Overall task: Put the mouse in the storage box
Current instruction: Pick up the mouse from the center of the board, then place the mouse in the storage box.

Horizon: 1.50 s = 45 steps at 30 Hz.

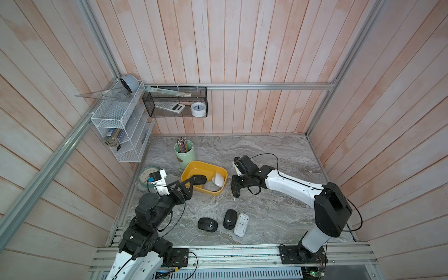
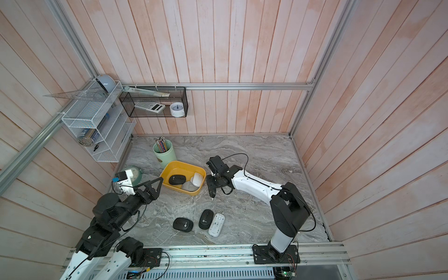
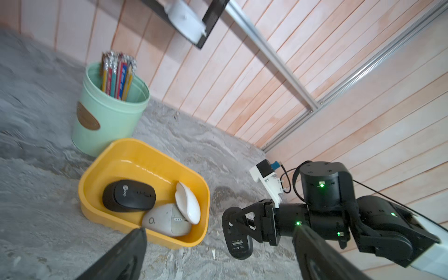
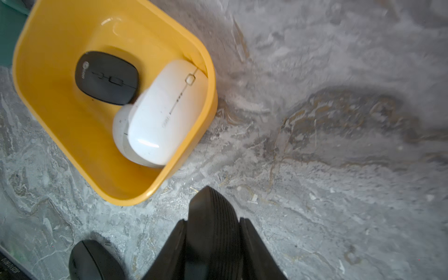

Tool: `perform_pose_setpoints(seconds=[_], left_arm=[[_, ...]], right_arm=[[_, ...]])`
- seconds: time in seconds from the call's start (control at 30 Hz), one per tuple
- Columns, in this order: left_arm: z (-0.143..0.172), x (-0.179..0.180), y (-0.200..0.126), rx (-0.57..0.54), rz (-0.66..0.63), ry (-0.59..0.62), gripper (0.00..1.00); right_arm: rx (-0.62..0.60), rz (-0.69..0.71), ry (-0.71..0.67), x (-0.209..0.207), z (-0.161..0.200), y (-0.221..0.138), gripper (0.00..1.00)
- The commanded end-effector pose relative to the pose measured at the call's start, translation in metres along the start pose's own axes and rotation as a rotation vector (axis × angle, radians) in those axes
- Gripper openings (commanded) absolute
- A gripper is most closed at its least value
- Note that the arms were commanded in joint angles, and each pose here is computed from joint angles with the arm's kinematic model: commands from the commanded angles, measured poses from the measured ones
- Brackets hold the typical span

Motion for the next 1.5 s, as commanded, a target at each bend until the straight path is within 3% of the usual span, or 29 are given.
perform_pose_setpoints(seconds=[0.0, 0.27, 0.5, 0.73, 0.87, 1.1, 1.47], left_arm=[[-0.027, 0.0, -0.03, -0.132, -0.09, 0.07, 1.0], [-0.043, -0.022, -0.063, -0.166, -0.038, 0.126, 1.0], [-0.043, -0.017, -0.077, -0.186, -0.06, 0.164, 1.0], [-0.046, -0.014, -0.083, -0.213, -0.081, 0.169, 1.0], [-0.046, -0.013, -0.085, -0.216, -0.084, 0.17, 1.0], [-0.045, -0.011, -0.085, -0.216, -0.095, 0.169, 1.0], [-0.045, -0.01, -0.084, -0.214, -0.102, 0.169, 1.0]], right_arm=[[0.055, 0.099, -0.118, -0.002, -0.011, -0.001, 0.19], [0.053, 0.153, -0.268, 0.022, -0.065, 0.009, 0.18], [0.082, 0.219, -0.405, 0.047, -0.09, 0.032, 0.18], [0.045, 0.488, -0.611, 0.066, -0.109, 0.057, 0.17], [0.026, 0.552, -0.738, 0.082, -0.116, 0.072, 0.18], [0.03, 0.553, -0.814, 0.09, -0.119, 0.098, 0.2], [0.037, 0.587, -0.94, 0.106, -0.106, 0.138, 0.33]])
Point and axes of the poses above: each gripper's point midway between its finger pads, its own y axis out along the fingers, its own x axis along the line the jaws close on, z = x × y, the point moved 4 cm from there along -y, back along the fingers, and after that the axes turned 13 degrees about -y, right-handed, at the moved point
